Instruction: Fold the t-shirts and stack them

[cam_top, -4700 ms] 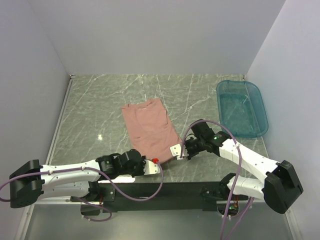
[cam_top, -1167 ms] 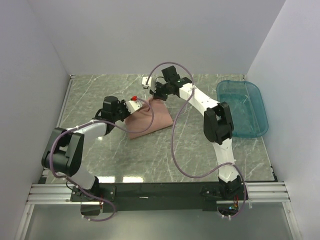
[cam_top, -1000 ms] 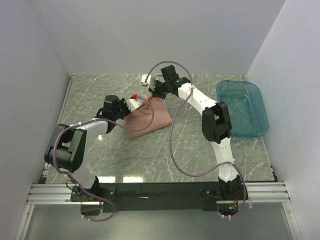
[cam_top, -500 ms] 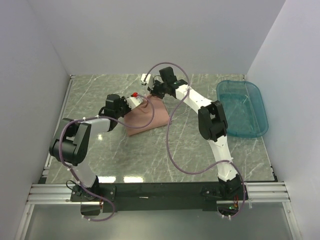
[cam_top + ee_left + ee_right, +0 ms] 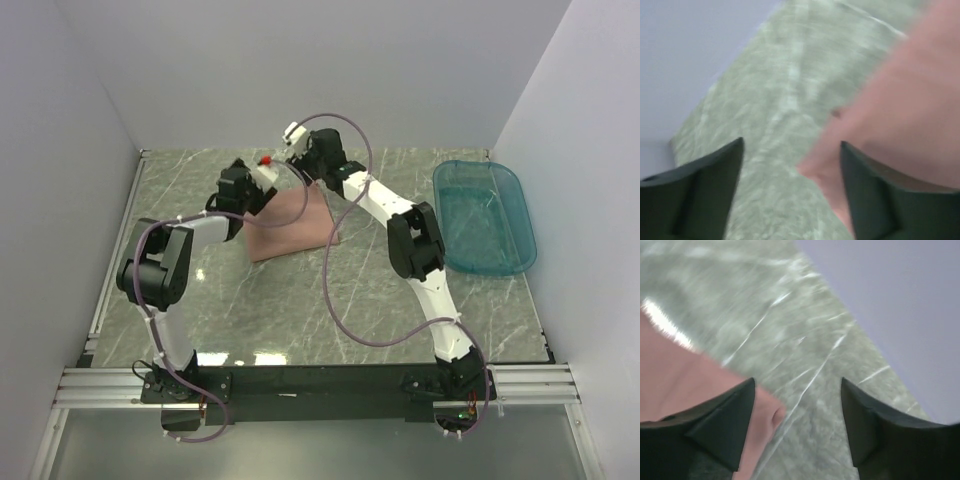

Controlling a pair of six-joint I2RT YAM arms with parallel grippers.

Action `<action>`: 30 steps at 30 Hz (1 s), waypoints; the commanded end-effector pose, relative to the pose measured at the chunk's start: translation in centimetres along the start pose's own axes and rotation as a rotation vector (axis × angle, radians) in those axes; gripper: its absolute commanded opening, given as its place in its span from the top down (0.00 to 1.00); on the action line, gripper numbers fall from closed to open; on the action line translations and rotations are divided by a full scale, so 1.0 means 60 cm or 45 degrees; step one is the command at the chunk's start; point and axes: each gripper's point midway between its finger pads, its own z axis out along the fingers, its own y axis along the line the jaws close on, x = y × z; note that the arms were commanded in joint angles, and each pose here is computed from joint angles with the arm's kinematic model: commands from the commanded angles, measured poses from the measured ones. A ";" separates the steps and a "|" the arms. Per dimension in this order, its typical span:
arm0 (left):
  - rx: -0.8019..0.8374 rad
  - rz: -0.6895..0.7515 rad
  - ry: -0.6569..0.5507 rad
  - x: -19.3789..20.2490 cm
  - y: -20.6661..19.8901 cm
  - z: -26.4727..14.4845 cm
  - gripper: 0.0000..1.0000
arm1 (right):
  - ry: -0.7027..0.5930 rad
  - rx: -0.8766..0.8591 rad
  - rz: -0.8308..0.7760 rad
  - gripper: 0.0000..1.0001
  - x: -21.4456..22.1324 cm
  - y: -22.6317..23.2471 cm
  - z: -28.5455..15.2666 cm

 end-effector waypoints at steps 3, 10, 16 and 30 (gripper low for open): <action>-0.464 -0.306 0.047 -0.056 0.158 -0.014 0.03 | -0.141 0.431 0.284 0.22 -0.079 -0.105 -0.024; -0.284 -0.982 0.105 -0.053 0.160 -0.085 0.01 | -0.126 -0.282 0.406 0.20 -0.070 -0.020 -0.119; 0.068 -1.375 0.185 -0.007 0.053 -0.161 0.02 | -0.099 -0.905 0.465 0.30 -0.036 0.093 -0.289; 0.272 -1.541 0.466 0.065 -0.066 -0.166 0.15 | -0.073 -0.768 0.538 0.31 0.073 0.130 -0.517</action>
